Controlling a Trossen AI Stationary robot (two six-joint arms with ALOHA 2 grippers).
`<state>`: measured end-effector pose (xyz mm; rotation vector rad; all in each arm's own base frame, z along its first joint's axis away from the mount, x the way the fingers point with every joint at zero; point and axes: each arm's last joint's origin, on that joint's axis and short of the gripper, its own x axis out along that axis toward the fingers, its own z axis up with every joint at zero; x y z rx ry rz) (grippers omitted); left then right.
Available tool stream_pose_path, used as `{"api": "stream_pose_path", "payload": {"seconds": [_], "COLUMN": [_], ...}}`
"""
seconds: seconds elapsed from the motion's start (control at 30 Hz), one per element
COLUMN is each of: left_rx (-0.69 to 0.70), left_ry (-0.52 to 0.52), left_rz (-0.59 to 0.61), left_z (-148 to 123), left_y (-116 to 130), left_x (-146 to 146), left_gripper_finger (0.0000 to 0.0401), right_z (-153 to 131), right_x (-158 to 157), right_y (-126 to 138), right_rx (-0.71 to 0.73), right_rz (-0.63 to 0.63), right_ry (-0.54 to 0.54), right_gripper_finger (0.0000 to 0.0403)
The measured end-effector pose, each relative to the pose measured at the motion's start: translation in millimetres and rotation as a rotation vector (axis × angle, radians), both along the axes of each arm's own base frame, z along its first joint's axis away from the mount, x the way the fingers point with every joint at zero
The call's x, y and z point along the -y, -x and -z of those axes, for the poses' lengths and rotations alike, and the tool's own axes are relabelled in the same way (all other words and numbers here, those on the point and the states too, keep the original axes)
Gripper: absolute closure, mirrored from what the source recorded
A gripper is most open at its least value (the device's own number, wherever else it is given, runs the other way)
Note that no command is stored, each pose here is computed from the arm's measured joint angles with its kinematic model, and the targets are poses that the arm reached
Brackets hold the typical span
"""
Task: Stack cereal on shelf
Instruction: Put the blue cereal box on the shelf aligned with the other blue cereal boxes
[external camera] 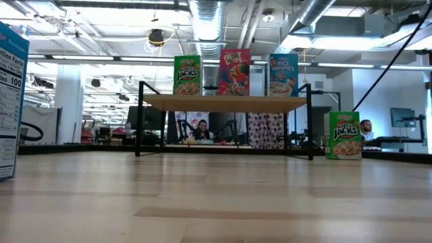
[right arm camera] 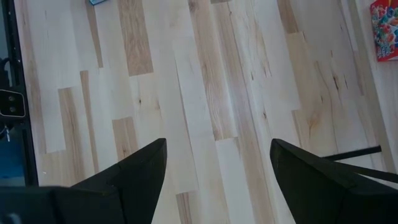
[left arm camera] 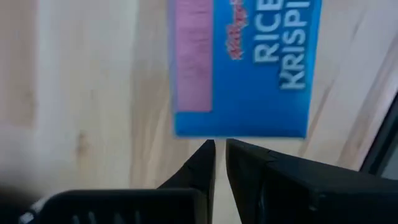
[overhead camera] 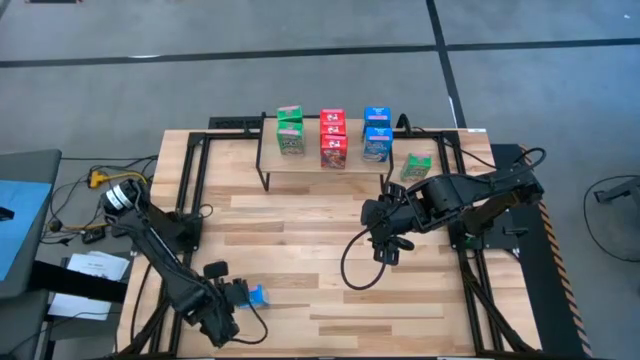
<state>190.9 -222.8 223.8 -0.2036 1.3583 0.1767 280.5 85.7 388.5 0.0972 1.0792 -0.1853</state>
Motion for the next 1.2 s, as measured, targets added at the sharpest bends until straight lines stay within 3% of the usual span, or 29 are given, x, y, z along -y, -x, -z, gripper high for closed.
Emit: {"api": "stream_pose_path", "payload": {"seconds": [0.17, 0.3, 1.2], "left_rx": [0.032, 0.069, 0.410], "left_ry": [0.035, 0.003, -0.060], "left_rz": [-0.003, -0.013, 0.095], "left_z": [11.4, 12.9, 0.2], "left_y": [-10.7, -18.2, -97.2], "left_x": [-6.3, -13.3, -67.7], "left_gripper_finger": [0.0376, 0.0376, 0.0376], "right_z": [0.0, 0.0, 0.0], "right_x": [0.0, 0.0, 0.0], "right_y": [0.0, 0.0, 0.0], "right_rx": [0.000, 0.000, -0.001], "right_rz": [0.000, 0.000, -0.001], "right_ry": [0.000, 0.000, 0.000], "right_gripper_finger": [0.0092, 0.0092, 0.0092]}}
